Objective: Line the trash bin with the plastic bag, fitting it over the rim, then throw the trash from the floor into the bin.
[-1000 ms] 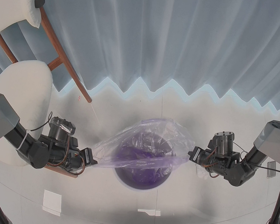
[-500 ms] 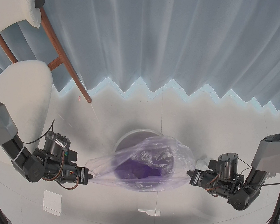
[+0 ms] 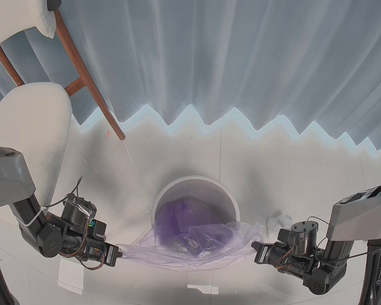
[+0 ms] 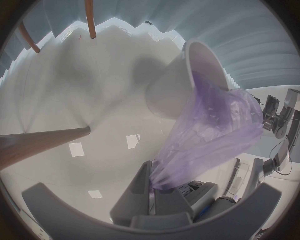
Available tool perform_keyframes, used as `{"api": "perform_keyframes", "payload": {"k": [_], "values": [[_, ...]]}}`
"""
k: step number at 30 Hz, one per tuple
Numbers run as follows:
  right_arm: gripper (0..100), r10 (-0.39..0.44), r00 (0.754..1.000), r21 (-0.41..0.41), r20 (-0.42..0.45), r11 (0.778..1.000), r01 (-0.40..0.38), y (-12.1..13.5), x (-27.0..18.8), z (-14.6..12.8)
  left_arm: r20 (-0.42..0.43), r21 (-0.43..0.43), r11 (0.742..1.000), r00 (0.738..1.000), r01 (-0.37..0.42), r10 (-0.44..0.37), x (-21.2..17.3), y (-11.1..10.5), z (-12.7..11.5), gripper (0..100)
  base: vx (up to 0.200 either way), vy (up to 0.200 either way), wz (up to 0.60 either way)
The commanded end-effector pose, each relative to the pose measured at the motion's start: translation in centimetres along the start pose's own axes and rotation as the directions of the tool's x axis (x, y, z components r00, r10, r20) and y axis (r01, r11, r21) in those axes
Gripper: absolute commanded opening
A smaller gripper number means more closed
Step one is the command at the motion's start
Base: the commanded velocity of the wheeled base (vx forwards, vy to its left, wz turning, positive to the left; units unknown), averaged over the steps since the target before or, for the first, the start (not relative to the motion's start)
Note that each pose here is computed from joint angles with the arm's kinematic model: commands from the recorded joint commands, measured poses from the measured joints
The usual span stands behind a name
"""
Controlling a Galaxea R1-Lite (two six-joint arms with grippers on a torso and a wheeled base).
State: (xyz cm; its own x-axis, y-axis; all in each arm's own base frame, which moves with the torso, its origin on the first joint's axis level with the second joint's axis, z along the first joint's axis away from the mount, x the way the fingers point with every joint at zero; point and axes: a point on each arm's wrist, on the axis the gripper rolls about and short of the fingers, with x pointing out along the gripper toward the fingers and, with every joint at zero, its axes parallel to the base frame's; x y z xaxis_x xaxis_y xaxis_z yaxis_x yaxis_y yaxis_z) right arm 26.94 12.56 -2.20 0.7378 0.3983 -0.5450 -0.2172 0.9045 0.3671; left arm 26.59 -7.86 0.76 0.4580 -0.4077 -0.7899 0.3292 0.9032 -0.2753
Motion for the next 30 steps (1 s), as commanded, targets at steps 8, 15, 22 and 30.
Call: {"api": "perform_keyframes", "payload": {"k": [8,15,22,30], "values": [[0,-0.049,0.999,-0.002,0.013,0.999,0.049,-1.3,1.8,-0.2,0.012,0.047,0.994,0.995,-0.101,0.1,2.9,2.0,-0.2,0,0.0,0.0,0.0],[0,-0.032,0.996,-0.002,0.081,0.999,0.033,-0.7,0.9,1.7,0.139,0.086,0.993,0.988,-0.076,0.064,2.9,1.4,1.0,0,0.0,0.0,0.0],[100,-0.002,0.991,-0.008,0.137,1.0,0.003,0.2,-0.8,3.2,0.279,0.12,0.993,0.96,-0.019,-0.015,1.7,0.6,2.1,0,0.0,0.0,0.0],[100,0.025,0.987,-0.023,0.16,1.0,-0.022,0.9,-2.9,3.4,0.362,0.161,0.987,0.929,0.015,-0.073,0.9,-0.3,1.5,100,0.0,0.0,0.0]]}}
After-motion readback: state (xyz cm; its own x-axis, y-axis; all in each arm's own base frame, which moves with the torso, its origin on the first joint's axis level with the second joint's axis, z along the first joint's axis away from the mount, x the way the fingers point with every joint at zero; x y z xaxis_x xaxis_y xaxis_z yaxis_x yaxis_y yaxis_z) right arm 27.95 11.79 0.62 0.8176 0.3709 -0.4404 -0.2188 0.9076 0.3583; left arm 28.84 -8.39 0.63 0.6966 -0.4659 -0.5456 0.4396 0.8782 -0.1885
